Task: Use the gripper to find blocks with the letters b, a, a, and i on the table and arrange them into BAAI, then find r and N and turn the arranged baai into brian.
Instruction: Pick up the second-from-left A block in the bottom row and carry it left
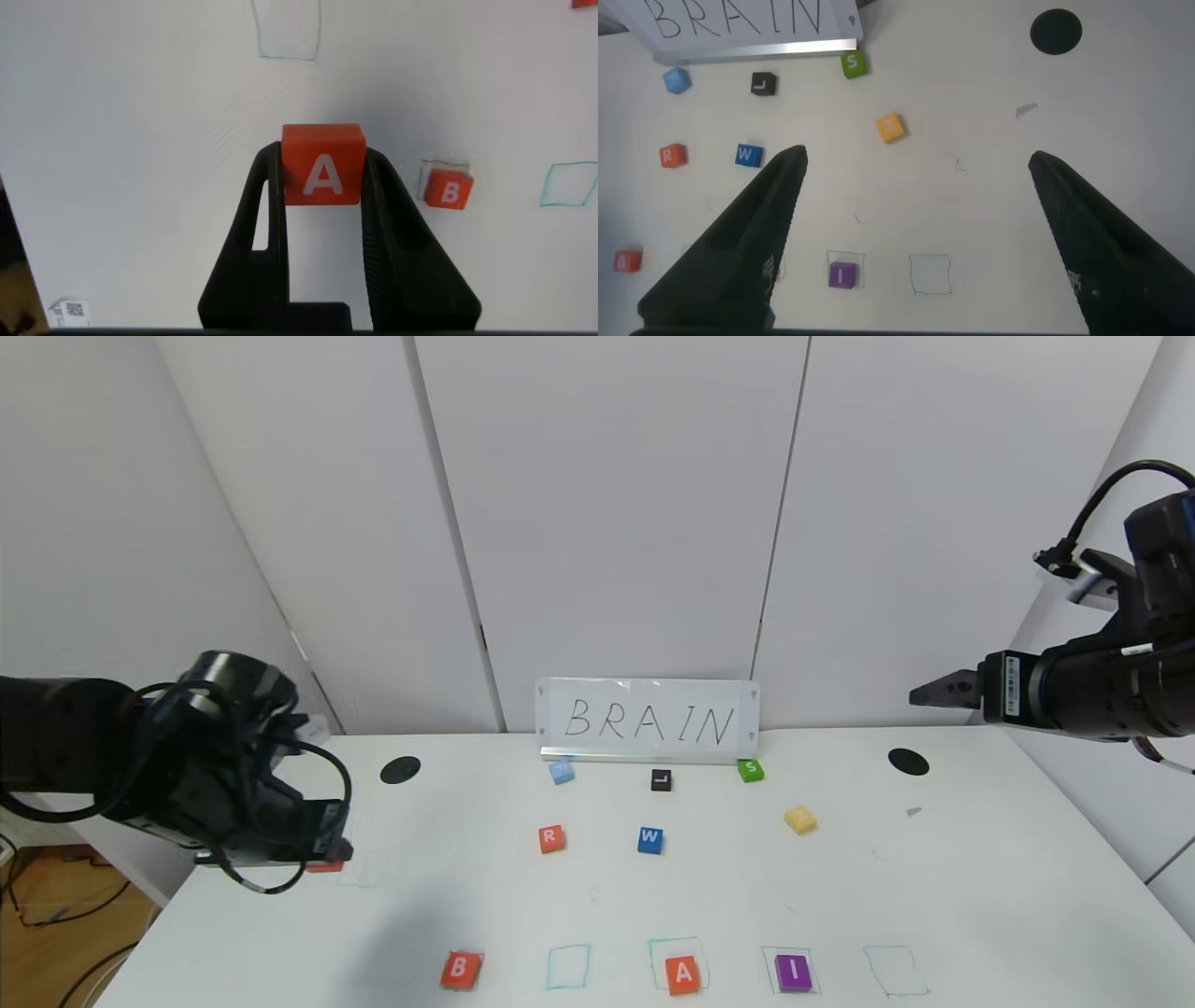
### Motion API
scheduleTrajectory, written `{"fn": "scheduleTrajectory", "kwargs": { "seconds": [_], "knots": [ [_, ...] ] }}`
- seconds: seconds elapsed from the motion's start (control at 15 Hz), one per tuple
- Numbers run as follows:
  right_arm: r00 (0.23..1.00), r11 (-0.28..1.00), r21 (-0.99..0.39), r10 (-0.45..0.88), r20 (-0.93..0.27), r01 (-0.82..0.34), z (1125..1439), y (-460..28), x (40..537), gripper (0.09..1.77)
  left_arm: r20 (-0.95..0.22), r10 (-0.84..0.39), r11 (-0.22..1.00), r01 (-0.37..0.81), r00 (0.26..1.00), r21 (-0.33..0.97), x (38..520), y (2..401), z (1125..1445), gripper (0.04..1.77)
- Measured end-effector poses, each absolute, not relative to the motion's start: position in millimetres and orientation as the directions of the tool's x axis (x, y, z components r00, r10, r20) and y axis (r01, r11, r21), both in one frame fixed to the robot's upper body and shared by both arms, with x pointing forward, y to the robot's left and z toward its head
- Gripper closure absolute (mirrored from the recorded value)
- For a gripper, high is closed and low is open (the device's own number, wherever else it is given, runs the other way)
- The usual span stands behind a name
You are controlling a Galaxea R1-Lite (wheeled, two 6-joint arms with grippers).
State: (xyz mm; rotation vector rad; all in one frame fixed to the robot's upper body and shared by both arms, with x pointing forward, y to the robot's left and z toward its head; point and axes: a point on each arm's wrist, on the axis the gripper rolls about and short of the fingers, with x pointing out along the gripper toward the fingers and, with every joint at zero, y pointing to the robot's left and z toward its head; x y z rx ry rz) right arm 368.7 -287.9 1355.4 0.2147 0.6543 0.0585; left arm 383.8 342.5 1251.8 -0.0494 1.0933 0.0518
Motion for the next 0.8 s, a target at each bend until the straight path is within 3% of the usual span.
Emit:
{"fn": "scheduleTrajectory", "kwargs": {
  "seconds": [0.27, 0.8],
  "knots": [
    [0.791, 0.976, 0.216, 0.124, -0.600, 0.011, 1354.5, -287.0, 368.8, 0.15, -0.880, 0.037, 0.995, -0.096, 0.474, -0.009, 391.0, 380.4, 1240.2, 1.31],
    [0.786, 0.977, 0.214, 0.123, -0.606, 0.012, 1352.0, -286.4, 371.5, 0.15, -0.919, 0.004, 0.998, -0.065, 0.394, -0.024, 417.0, 381.1, 1192.5, 1.31]
  ]
}}
